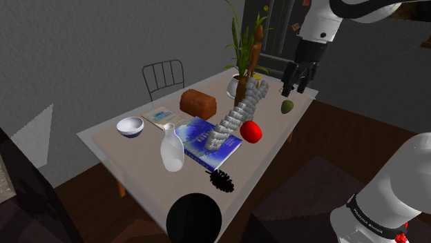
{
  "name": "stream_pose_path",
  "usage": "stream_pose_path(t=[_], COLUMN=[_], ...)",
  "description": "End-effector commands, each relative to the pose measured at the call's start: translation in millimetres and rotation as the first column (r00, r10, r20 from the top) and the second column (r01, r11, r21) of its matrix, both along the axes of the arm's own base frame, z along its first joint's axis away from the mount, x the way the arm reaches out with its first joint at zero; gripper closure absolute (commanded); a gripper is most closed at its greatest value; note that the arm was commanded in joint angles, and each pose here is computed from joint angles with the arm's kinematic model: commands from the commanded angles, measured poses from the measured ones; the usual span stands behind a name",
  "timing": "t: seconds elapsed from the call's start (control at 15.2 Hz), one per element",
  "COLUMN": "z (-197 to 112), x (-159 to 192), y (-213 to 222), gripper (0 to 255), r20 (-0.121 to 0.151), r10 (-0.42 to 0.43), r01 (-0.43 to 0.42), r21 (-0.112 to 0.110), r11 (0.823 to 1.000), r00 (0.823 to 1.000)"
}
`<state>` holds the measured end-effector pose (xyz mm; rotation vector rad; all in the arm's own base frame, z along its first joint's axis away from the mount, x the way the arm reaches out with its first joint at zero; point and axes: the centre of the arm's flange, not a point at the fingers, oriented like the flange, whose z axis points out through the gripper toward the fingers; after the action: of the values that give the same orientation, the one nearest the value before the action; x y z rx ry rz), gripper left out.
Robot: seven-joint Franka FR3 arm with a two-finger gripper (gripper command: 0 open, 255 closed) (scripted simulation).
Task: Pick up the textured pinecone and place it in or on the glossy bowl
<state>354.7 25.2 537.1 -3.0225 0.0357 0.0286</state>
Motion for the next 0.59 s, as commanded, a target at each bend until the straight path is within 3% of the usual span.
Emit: stream_pose_path(t=[0.0,0.53], z=[-20.1,-107.4], x=[14.5,63.4], y=[8.5,50.7], gripper=[0,0], r20=[-0.009,-0.052], r10=[0.016,0.083], r01=[-0.016,-0.081], r21=[0.006,0.028], r11=[1.000,0.996], r00=[1.000,0.995])
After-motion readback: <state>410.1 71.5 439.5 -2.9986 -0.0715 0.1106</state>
